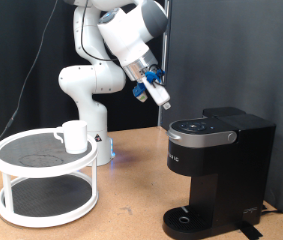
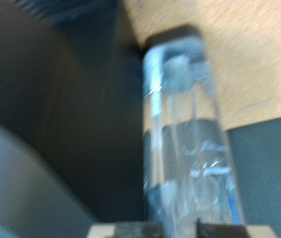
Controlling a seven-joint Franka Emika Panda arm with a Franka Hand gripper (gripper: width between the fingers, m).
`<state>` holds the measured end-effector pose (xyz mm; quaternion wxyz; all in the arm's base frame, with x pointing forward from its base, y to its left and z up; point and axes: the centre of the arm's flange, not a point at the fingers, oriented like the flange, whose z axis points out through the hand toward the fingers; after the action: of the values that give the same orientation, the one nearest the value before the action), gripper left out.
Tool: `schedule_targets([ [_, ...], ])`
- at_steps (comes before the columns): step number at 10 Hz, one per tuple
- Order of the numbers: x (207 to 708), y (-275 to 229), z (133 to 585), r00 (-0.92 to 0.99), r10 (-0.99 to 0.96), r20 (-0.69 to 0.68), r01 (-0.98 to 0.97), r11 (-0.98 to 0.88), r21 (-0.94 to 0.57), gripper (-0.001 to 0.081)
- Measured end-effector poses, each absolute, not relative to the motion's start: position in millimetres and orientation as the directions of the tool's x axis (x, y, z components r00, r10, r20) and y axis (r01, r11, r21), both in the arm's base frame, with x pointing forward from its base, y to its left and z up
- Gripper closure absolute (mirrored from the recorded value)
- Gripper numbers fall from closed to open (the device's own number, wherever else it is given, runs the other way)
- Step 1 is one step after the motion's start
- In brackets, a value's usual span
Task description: Make a cup of coffee with the keurig machine
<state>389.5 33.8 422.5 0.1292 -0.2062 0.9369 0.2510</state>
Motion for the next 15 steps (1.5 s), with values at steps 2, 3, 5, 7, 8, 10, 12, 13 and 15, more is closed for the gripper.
schedule_targets([
  [2,382.2,18.1,420.6,-0.903,-0.316,-0.292,-0.418,0.805,0.422,0.0806],
  [3,376.5,7.2,420.9,-0.903,-0.318,-0.289,-0.419,0.804,0.422,0.0806],
  [5,360.9,-10.0,424.1,-0.885,-0.331,-0.327,-0.449,0.791,0.416,0.0806],
  [7,361.0,-10.7,422.3,-0.886,-0.325,-0.329,-0.444,0.797,0.409,0.0806],
  [8,359.0,-14.0,422.2,-0.885,-0.313,-0.345,-0.438,0.81,0.389,0.0806],
  [10,346.0,-27.5,430.4,-0.878,-0.276,-0.391,-0.42,0.836,0.353,0.0806],
  [12,328.7,-45.7,443.0,-0.868,-0.277,-0.411,-0.433,0.828,0.356,0.0806],
  [13,319.0,-56.2,447.5,-0.869,-0.291,-0.401,-0.445,0.815,0.372,0.0806],
  [15,298.0,-78.3,453.8,-0.882,-0.318,-0.348,-0.45,0.787,0.422,0.0806],
])
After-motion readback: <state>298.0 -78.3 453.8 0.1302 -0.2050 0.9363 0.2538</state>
